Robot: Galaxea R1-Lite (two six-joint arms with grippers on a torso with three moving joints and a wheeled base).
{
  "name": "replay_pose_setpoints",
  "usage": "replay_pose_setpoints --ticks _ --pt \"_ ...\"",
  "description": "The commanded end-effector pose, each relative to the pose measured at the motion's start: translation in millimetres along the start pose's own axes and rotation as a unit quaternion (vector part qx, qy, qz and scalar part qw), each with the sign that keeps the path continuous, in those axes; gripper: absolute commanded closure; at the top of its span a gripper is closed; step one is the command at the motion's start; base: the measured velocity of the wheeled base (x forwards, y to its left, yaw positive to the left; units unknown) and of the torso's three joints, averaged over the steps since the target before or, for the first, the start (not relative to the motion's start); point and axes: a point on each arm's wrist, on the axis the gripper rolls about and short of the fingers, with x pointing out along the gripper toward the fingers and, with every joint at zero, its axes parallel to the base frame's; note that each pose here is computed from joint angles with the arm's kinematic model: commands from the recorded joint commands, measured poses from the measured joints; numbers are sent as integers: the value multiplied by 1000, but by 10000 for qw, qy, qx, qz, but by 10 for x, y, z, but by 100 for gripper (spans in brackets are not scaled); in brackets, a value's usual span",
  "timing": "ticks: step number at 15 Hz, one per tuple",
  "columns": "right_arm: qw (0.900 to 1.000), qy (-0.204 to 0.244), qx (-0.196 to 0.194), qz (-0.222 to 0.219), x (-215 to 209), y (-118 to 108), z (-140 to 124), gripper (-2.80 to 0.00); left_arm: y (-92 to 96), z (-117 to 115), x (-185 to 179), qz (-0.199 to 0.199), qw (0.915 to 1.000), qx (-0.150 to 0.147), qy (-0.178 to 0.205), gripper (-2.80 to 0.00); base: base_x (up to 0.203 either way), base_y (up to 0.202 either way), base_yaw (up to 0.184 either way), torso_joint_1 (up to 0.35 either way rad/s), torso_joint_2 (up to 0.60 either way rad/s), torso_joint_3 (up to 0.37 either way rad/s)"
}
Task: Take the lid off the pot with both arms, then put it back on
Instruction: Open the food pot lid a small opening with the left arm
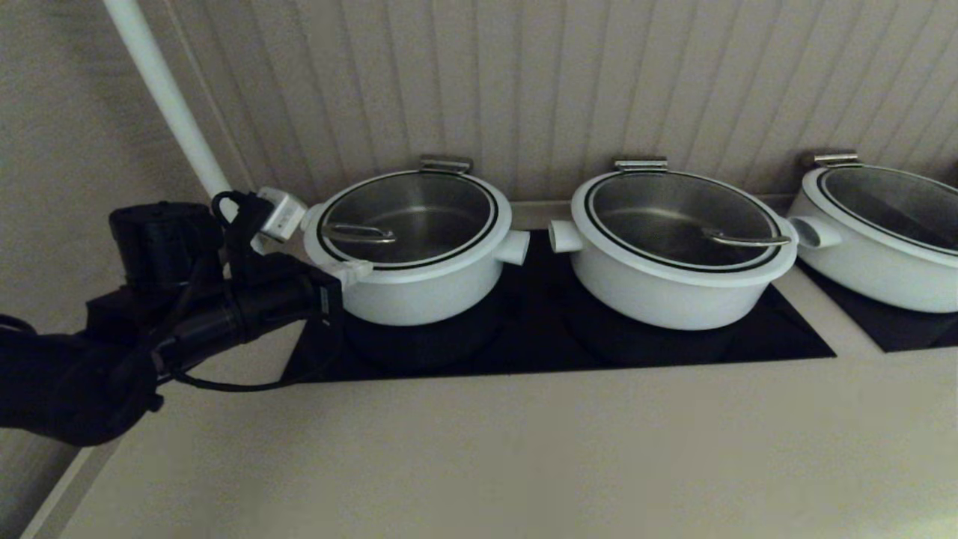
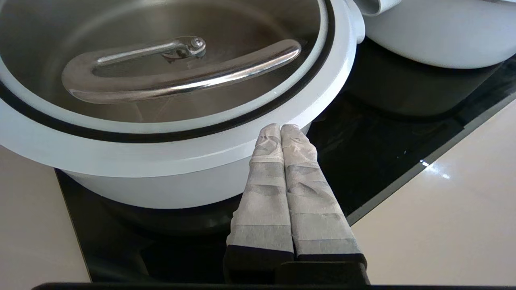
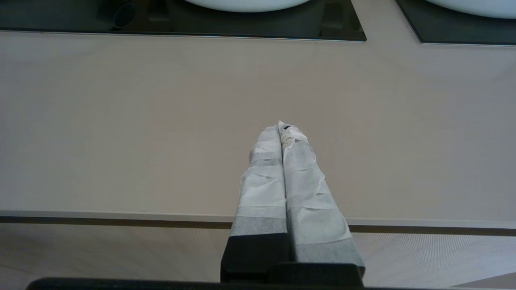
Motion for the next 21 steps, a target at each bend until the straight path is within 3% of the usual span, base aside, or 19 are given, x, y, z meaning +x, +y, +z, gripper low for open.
replay_pose_setpoints --ticks 1,6,21 --pt "10000 13 -2 3 1 0 -1 0 3 -9 12 -10 10000 2 1 0 0 0 0 0 0 0" --pt "10000 13 -2 3 1 0 -1 0 51 -5 94 280 9996 3 3 0 0 0 0 0 0 0" --pt "10000 13 -2 3 1 0 -1 0 178 93 188 512 9985 21 -174 0 0 0 0 0 0 0"
